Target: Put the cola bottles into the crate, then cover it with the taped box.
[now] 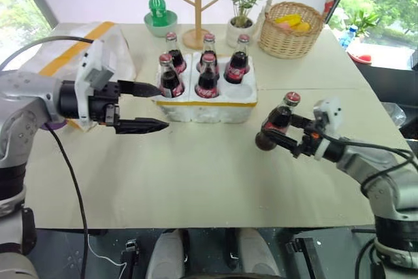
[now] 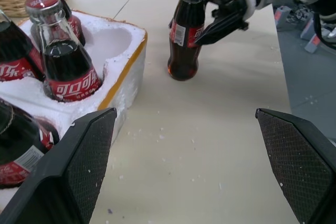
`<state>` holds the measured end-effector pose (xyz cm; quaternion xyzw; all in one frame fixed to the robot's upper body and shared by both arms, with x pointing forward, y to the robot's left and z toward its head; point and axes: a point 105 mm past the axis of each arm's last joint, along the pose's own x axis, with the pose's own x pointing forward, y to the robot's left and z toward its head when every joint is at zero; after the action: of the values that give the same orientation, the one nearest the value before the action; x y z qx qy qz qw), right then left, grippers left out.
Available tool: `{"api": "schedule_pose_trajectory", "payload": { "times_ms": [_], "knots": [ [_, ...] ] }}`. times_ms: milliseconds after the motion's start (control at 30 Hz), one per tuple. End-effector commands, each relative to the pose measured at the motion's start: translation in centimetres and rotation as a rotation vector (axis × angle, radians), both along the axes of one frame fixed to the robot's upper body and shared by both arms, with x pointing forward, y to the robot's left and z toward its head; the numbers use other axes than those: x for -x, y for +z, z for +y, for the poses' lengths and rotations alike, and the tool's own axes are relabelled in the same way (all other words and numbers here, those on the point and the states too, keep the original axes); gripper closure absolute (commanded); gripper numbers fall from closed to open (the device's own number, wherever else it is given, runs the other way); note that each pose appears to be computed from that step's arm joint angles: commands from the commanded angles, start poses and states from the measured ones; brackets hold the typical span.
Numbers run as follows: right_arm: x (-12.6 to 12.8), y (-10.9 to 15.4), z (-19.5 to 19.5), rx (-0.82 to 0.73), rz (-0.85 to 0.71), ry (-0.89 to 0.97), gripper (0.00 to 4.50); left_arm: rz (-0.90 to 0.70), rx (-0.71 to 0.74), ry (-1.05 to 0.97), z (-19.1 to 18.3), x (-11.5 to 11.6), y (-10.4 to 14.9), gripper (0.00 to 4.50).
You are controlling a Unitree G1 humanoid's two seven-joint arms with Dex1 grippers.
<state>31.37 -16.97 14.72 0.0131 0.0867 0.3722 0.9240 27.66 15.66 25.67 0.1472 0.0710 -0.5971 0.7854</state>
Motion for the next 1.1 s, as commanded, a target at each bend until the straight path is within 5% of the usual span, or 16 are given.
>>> {"api": "schedule_pose_trajectory", "payload": {
  "times_ms": [33, 100, 300, 500, 767, 1100],
  "knots": [
    [-1.0, 1.1, 0.0, -0.011, -0.048, -0.020, 0.95, -0.043, 0.000, -0.007, -0.4, 0.3, 1.0, 0.00],
    [-0.5, 2.0, 0.4, -0.008, -0.064, 0.034, 1.61, -0.046, 0.004, 0.000, -0.3, 0.3, 1.0, 0.00],
    [2.3, 10.1, 2.0, -0.067, -0.208, 0.291, 1.61, -0.058, 0.021, 0.035, 0.2, 0.1, 1.3, 0.00],
    [-2.0, 16.3, 3.1, -0.044, -0.361, 0.208, 1.61, -0.070, 0.031, 0.068, 0.5, -0.4, 1.1, 0.00],
    [-7.0, 14.3, 6.8, 0.004, -0.338, 0.174, 1.61, -0.080, 0.031, 0.106, 0.9, -0.8, 0.7, 0.00],
    [-9.8, 9.2, 8.2, 0.122, -0.204, 0.123, 1.61, -0.087, 0.029, 0.138, 1.5, -0.6, 1.0, 0.00]
  ]
}}
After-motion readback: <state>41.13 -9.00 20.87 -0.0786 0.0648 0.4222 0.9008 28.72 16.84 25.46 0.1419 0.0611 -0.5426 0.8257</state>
